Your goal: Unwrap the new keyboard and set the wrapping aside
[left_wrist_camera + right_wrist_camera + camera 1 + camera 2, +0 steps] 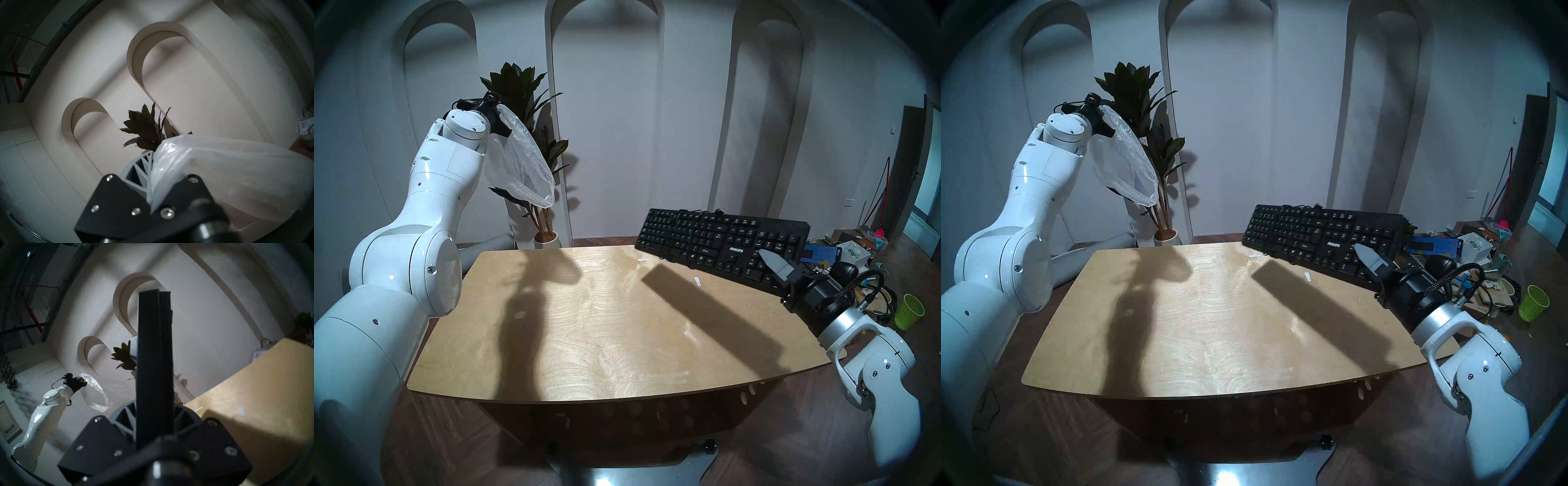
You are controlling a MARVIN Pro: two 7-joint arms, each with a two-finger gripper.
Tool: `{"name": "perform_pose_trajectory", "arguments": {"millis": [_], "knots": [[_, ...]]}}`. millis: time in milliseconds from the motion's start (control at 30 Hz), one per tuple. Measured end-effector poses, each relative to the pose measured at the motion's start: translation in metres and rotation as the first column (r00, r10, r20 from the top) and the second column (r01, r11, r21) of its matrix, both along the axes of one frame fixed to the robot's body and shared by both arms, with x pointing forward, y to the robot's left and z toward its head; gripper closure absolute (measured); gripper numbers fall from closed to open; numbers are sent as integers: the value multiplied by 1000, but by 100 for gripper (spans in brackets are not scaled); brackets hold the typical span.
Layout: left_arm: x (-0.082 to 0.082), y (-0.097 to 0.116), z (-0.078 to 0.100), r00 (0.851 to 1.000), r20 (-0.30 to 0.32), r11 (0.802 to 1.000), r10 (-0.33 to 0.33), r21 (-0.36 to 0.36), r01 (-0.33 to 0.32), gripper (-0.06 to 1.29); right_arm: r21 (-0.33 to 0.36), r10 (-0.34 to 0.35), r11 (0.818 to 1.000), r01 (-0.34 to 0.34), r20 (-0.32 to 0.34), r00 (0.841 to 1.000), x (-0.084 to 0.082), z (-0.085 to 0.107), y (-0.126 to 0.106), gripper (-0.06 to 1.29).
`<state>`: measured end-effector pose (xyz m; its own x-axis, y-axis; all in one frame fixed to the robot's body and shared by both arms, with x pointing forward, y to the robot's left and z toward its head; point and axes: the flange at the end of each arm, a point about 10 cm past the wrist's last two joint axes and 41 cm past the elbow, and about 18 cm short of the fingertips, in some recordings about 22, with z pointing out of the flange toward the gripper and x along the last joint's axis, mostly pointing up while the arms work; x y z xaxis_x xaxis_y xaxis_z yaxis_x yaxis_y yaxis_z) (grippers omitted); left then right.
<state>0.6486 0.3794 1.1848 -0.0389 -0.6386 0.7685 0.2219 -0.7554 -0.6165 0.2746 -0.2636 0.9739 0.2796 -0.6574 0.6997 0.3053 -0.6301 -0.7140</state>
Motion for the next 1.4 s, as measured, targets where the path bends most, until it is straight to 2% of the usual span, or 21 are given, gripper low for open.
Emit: {"name": "perform_pose_trajectory", "arguments": {"millis": [133, 300, 400, 533, 667, 867, 967, 1033, 1133, 1200, 1400], "knots": [[1, 1, -3, 1000, 4, 1000, 0, -24, 0, 126, 13, 61, 998, -60, -76, 995, 5, 1, 5, 99], [4, 1, -10, 1000, -3, 999, 1, -43, -1, 126, -25, 88, 995, -93, -159, 983, 9, 1, -6, 99], [7, 0, -21, 1000, -21, 998, 3, -55, -4, 126, -85, 79, 991, -101, -232, 970, 13, -3, -26, 99], [10, 0, -30, 999, -40, 998, 7, -63, -9, 126, -143, 65, 984, -108, -278, 958, 15, -2, -45, 99], [14, -4, -39, 998, -62, 998, 11, -61, -15, 126, -193, 84, 970, -148, -303, 949, 14, 7, -55, 99], [20, -11, -47, 996, -89, 999, 19, -47, -23, 126, -245, 155, 937, -249, -350, 924, 11, 22, -64, 99], [21, -12, -49, 995, -95, 999, 21, -42, -25, 126, -239, 169, 933, -268, -365, 916, 12, 23, -68, 99], [23, -14, -51, 994, -104, 999, 25, -33, -28, 126, -209, 178, 939, -274, -388, 905, 16, 20, -80, 99], [24, -14, -52, 994, -108, 999, 27, -26, -30, 126, -174, 176, 949, -264, -404, 897, 20, 15, -90, 99], [25, -15, -53, 993, -112, 999, 30, -16, -32, 126, -131, 171, 960, -249, -429, 887, 26, 5, -101, 99], [27, -21, -56, 992, -122, 999, 35, 17, -34, 126, -62, 149, 977, -206, -496, 856, 41, -24, -117, 98]]}}
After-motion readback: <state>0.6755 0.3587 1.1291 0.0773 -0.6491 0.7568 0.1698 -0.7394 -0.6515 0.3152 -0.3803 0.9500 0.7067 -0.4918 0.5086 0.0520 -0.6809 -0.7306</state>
